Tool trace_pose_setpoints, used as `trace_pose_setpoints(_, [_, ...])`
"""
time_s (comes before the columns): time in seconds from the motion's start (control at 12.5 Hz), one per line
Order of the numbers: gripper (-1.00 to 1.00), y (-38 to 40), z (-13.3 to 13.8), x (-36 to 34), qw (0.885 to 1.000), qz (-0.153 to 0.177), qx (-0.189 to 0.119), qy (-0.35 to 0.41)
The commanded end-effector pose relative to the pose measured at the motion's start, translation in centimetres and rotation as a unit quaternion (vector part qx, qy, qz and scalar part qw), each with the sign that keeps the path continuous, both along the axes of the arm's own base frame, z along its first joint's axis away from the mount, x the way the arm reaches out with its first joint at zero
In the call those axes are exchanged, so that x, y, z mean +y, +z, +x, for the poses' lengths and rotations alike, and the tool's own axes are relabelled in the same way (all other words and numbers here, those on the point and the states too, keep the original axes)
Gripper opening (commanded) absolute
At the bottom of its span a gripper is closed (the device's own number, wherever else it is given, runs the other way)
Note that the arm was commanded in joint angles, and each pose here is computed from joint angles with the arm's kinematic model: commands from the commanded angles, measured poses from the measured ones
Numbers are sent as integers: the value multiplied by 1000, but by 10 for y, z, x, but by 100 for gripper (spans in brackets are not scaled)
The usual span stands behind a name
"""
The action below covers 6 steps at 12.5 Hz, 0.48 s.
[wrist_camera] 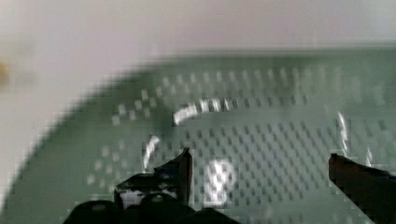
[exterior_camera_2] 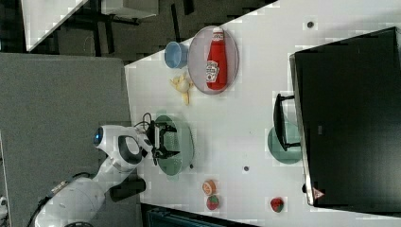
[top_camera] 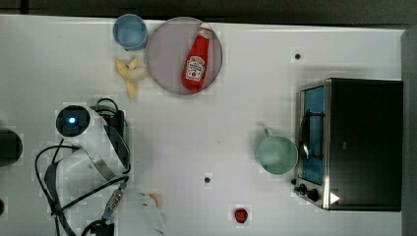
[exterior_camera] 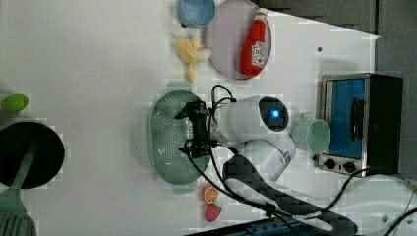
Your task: Drag strainer left to right.
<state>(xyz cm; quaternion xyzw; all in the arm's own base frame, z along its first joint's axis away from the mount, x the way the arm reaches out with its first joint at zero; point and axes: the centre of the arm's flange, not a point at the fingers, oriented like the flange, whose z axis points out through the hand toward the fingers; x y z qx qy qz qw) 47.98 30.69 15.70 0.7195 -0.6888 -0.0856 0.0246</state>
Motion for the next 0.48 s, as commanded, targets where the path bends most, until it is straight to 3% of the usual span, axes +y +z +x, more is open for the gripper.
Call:
trace_pose_setpoints(0.08, [100, 13, 1, 13, 1000, -1, -28, -1])
trace_pose_setpoints(0.48, [100, 4, 8, -10, 999, -17, -27, -15])
